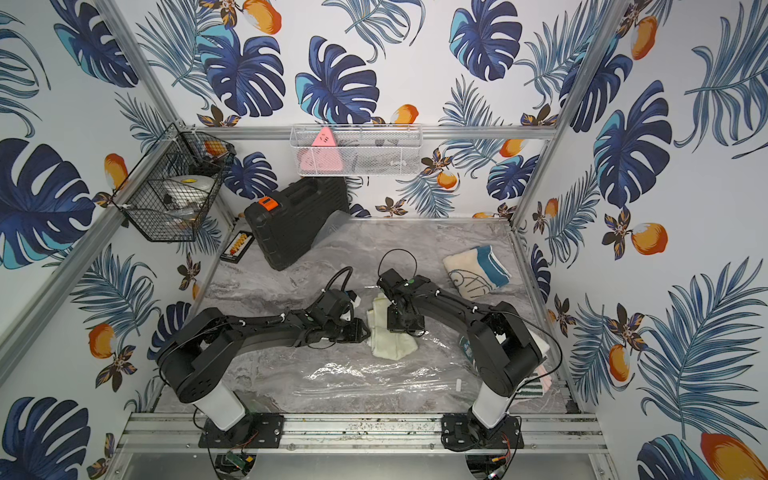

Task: Place the folded towel into the vacuum bag
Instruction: Pick up the towel from the center of the board.

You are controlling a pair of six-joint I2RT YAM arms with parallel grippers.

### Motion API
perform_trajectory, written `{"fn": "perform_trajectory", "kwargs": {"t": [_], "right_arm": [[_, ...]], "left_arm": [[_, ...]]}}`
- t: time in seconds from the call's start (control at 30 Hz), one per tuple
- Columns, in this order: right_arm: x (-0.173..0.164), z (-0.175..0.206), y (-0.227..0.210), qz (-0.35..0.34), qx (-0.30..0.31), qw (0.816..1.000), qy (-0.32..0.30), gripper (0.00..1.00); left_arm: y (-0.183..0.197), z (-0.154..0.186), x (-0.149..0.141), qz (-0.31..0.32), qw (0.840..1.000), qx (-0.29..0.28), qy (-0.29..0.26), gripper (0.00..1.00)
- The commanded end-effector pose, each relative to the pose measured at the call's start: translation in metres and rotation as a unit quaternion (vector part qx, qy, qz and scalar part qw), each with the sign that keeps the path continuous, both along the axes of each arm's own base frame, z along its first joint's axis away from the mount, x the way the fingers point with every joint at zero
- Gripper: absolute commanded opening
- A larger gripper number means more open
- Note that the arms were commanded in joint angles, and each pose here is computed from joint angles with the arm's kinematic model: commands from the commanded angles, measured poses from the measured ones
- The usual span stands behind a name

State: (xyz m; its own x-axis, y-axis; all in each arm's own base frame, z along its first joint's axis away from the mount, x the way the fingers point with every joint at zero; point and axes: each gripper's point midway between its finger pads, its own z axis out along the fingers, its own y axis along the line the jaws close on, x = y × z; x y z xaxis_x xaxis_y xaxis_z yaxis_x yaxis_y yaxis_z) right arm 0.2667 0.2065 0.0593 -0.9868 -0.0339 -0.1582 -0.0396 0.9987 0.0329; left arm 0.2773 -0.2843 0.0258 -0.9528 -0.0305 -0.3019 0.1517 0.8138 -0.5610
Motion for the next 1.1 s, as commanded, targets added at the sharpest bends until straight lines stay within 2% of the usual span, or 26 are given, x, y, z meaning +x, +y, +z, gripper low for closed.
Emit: {"fn": "perform_trajectory", "kwargs": {"t": [0.0,0.13,0.27,0.47,0.63,0.73,0.83,0.97,1.07], "right_arm": [[0.006,0.008,0.007,0.011,-0.010,1.000,-0.015,0.14],[0.014,0.018,0.034,0.003,0.040,0.999,-0.022,0.21],[0.012,0.008,0.061,-0.007,0.096,0.995,-0.008,0.38],[-0.002,-0.037,0.053,-0.004,0.077,0.997,0.017,0.56],[-0.004,-0.044,0.045,0.009,0.056,0.998,0.018,0.68],[-0.016,-0.052,0.035,0.020,0.029,0.999,0.033,0.73],[-0.018,-0.052,0.030,0.043,-0.039,0.998,0.024,0.77],[-0.029,-0.062,0.024,0.090,-0.138,0.986,0.026,0.81],[-0.038,-0.077,0.020,0.107,-0.173,0.978,0.046,0.81]], "left_arm": [[-0.014,-0.004,0.000,-0.016,1.000,-0.014,-0.004,0.37],[-0.021,-0.010,-0.004,-0.022,0.999,-0.028,0.004,0.35],[-0.020,-0.009,-0.009,-0.018,0.999,-0.039,0.010,0.34],[0.012,-0.005,-0.011,0.011,0.999,-0.026,0.022,0.33],[0.047,0.001,-0.011,0.038,0.999,0.017,0.029,0.33],[0.063,0.008,-0.008,0.054,0.998,0.037,0.024,0.32],[0.071,0.012,-0.008,0.068,0.997,0.034,0.020,0.32],[0.079,0.009,-0.008,0.083,0.996,0.035,0.022,0.32],[0.082,0.002,-0.012,0.092,0.995,0.035,0.031,0.32]]}}
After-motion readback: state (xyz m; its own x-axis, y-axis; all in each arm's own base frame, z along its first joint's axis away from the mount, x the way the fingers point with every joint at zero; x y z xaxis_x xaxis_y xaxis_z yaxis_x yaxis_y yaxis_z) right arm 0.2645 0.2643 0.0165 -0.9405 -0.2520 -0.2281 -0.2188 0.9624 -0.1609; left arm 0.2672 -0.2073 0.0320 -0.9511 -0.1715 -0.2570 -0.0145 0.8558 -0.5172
